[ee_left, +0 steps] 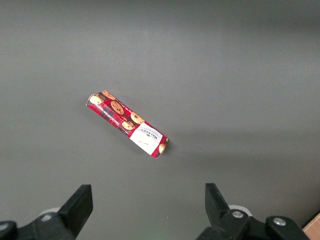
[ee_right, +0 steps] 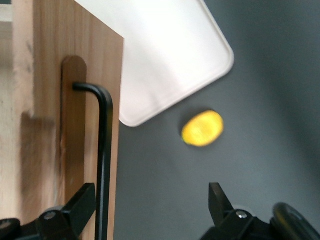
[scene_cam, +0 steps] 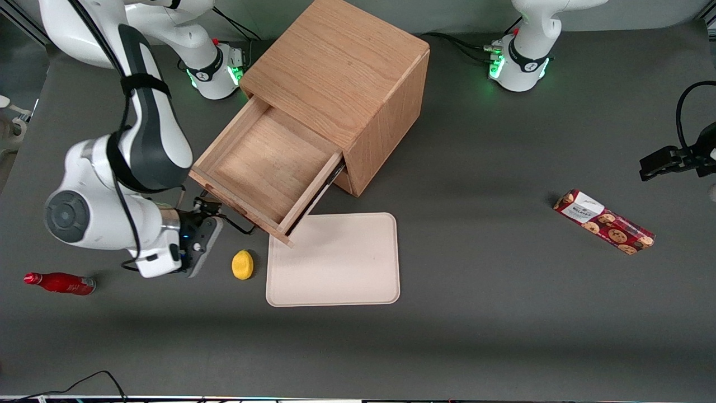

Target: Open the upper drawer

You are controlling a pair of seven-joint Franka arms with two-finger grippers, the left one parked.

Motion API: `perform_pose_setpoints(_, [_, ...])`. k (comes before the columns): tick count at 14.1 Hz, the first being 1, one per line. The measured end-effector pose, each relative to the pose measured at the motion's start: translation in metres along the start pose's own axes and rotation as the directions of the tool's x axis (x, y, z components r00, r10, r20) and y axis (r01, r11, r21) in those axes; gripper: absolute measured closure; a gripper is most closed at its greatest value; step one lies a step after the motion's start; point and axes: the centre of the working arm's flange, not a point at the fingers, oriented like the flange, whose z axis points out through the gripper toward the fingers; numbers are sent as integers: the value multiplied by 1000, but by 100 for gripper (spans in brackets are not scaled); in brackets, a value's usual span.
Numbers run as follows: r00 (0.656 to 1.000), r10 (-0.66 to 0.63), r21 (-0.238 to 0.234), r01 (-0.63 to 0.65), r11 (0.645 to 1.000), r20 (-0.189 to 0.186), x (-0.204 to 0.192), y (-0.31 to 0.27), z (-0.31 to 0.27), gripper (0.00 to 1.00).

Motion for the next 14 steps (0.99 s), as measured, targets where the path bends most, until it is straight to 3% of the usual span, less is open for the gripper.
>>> perform_pose_setpoints(2, [998,61,-19,-60,998,21,-10,-9,-25,0])
perform_pose_setpoints(4, [988,153,-9,-153,988,35,-21,-22,-48,0])
perform_pose_setpoints(6, [951,305,10,-306,952,54,-38,-40,-78,0])
perform_pose_setpoints(9, [831,554,-3,-555,832,54,-70,-71,-133,0])
perform_pose_setpoints(14, [667,745,-26,-744,667,24,-161,-52,-173,0])
